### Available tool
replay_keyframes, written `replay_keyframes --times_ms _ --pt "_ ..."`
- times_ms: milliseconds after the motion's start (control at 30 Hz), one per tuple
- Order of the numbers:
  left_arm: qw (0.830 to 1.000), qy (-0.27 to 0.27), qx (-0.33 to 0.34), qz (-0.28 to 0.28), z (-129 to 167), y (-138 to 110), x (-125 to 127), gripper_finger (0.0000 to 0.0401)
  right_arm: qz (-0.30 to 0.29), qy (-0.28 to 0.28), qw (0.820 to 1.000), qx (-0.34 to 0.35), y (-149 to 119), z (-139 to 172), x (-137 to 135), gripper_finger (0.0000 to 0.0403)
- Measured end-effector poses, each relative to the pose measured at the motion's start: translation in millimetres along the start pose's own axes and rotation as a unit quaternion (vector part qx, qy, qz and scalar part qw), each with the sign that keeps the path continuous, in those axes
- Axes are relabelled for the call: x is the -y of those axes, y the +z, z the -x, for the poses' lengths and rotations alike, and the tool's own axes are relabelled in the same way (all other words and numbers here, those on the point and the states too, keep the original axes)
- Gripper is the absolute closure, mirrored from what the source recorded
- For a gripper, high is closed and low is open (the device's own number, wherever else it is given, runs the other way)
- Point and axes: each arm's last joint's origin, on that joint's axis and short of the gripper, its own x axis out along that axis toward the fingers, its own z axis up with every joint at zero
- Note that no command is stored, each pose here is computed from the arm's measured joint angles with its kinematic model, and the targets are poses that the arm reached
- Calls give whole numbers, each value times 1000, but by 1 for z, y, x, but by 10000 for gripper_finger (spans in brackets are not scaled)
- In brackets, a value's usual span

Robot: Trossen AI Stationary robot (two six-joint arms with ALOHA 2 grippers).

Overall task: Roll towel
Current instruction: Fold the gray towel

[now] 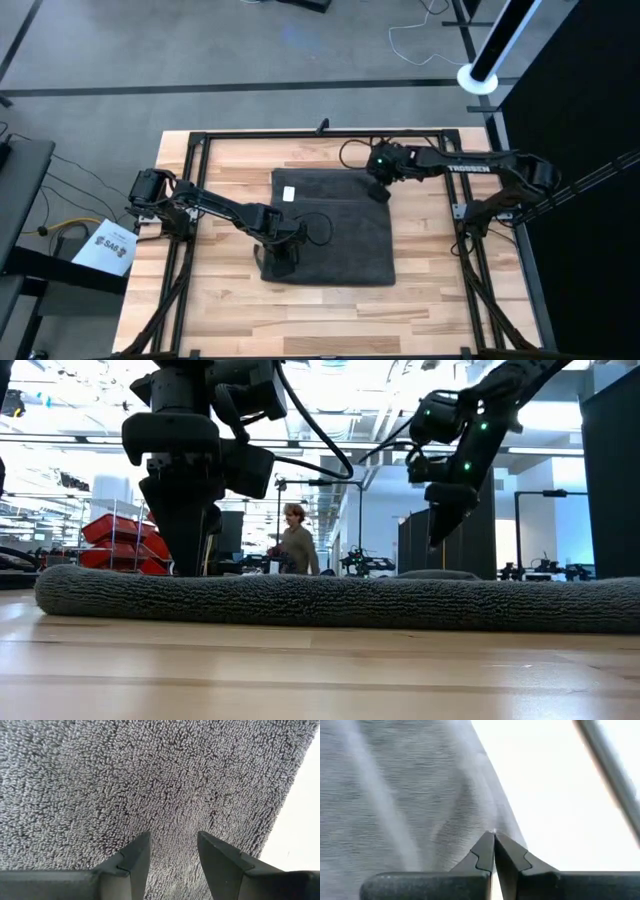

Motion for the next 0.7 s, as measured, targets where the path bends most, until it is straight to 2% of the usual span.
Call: replay_keyframes --times_ms 133,267,433,567,633,700 --pt "1000 0 1 2 0 0 0 253 -18 -10 999 -29 -3 -14 5 403" --pt "1000 0 1 6 0 0 0 253 -81 -17 996 -33 -4 -17 13 403" --pt "1000 -1 1 6 0 0 1 253 -80 38 996 -15 -1 -20 21 383" --pt "1000 -1 1 5 0 0 2 253 -110 122 986 -6 -1 -21 24 346" --pt "1000 -1 1 5 0 -1 2 253 -103 174 979 -7 -1 -22 22 344" --pt "1000 -1 1 5 0 -1 2 253 -97 196 976 -15 -2 -23 19 353"
